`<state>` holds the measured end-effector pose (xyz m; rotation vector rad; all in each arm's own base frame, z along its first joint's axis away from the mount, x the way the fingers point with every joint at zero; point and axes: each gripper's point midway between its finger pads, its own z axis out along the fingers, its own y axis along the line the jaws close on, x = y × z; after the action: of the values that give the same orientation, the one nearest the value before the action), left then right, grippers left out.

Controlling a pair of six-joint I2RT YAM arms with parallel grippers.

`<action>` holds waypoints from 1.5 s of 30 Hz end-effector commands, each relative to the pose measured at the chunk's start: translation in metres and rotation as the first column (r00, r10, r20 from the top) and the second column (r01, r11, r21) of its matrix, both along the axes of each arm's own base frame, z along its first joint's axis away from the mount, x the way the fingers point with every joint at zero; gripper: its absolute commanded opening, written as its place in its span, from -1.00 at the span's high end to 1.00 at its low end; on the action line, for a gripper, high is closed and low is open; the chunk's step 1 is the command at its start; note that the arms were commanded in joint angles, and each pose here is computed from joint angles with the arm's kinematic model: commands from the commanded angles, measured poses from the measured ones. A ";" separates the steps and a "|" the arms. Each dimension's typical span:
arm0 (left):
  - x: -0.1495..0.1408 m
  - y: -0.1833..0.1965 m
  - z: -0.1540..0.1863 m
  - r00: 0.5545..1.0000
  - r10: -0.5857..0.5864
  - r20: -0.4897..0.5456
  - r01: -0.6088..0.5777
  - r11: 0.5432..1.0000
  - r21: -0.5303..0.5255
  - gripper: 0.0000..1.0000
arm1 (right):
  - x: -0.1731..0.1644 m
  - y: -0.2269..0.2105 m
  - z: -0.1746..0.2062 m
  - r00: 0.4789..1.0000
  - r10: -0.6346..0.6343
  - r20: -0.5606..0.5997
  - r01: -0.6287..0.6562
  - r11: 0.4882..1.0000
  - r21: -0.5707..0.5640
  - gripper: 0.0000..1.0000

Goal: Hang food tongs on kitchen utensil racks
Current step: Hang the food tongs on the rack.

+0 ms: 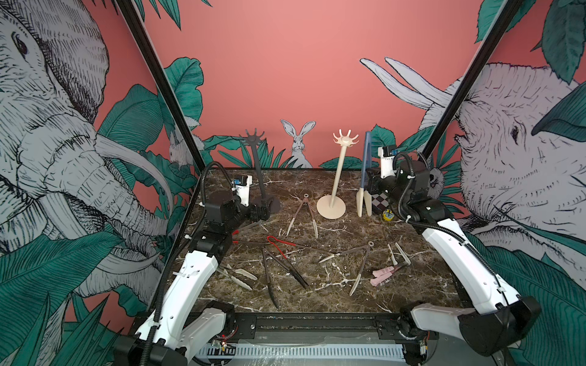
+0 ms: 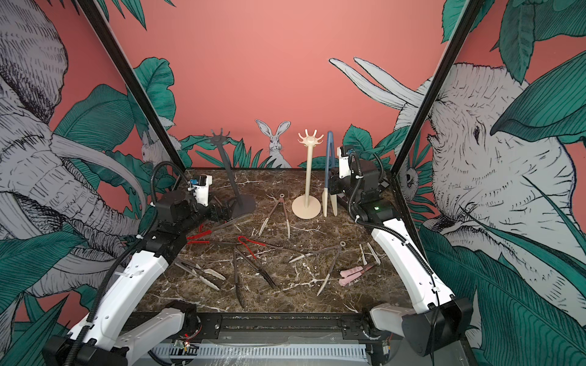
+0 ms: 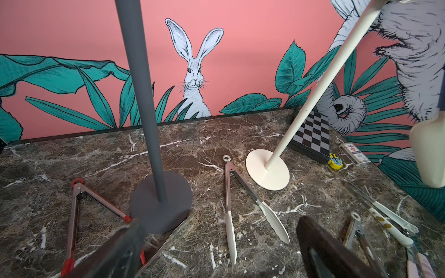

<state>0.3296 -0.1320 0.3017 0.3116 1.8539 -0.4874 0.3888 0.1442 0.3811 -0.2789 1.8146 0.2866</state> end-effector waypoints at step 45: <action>-0.007 0.009 -0.008 0.999 0.049 0.007 -0.049 0.999 0.007 -0.99 | 0.022 0.038 -0.001 0.998 0.053 0.017 -0.052 0.997 -0.050 1.00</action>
<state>0.3276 -0.1232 0.2906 0.2785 1.8681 -0.4427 0.4093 0.1825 0.3641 -0.3731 1.8665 0.2920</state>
